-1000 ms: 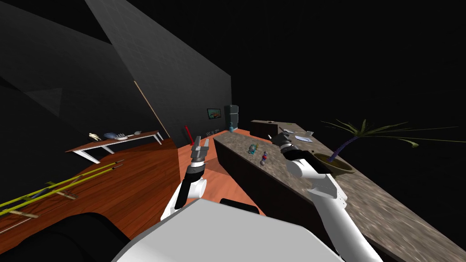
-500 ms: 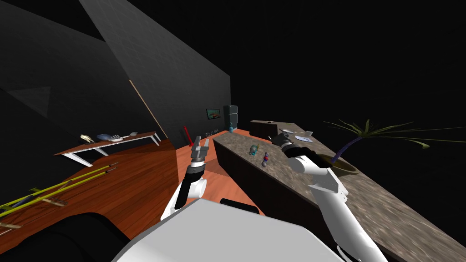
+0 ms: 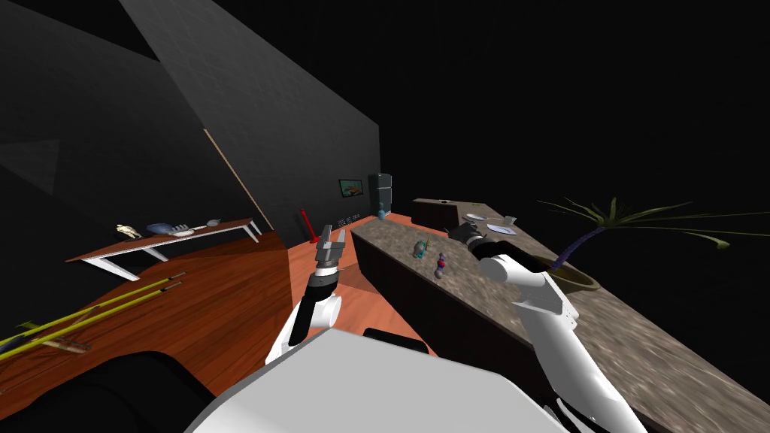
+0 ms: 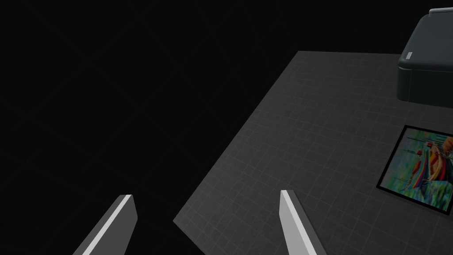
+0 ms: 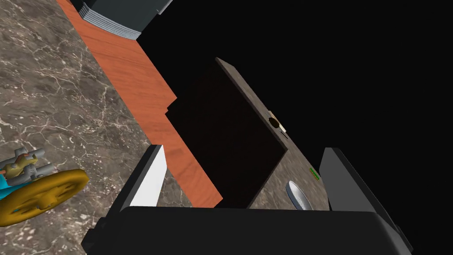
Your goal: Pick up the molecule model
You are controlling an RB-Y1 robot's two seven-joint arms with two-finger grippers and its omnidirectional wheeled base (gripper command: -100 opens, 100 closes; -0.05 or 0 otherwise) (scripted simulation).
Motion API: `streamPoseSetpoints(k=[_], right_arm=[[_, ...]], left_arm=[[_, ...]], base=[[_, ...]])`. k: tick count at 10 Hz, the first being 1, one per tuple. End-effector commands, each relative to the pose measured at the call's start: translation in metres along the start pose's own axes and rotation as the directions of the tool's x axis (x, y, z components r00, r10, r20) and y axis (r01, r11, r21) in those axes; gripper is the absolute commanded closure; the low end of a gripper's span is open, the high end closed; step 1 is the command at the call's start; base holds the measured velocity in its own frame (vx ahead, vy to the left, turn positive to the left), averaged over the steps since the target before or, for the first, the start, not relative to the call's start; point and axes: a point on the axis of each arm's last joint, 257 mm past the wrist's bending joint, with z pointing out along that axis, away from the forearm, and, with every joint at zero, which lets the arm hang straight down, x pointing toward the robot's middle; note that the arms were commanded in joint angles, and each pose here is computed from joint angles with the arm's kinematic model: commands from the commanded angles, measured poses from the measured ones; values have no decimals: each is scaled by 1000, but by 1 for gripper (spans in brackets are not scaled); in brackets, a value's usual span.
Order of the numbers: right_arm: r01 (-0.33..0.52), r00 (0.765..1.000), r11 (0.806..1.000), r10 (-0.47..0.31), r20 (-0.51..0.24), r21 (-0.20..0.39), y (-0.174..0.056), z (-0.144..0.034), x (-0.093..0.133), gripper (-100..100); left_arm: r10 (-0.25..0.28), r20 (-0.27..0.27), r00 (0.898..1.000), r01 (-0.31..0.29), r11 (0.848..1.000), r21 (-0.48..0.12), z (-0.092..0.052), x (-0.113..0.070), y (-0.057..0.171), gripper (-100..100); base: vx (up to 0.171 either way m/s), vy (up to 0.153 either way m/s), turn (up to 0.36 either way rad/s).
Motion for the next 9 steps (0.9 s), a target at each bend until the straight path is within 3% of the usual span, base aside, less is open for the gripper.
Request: streamPoseSetpoints(k=[1,6,7,8,9], right_arm=[[-64,997,998,63,43,22,1,1,-15,-100],[-218,962,971,198,186,97,-18,-3,-60,-100],[-279,939,955,249,239,103,-22,-7,-78,-100],[-290,934,951,256,251,110,-25,-8,-80,-100],[-350,903,930,304,305,110,-30,-13,-99,-100]], left_arm=[[0,0,1000,0,1000,0,0,0,0,0],[0,0,1000,0,1000,0,0,0,0,0],[0,0,1000,0,1000,0,0,0,0,0],[0,0,1000,0,1000,0,0,0,0,0],[0,0,1000,0,1000,0,0,0,0,0]], base=[[61,47,-53],[55,51,-43],[59,57,-48],[51,42,-40],[73,42,-67]])
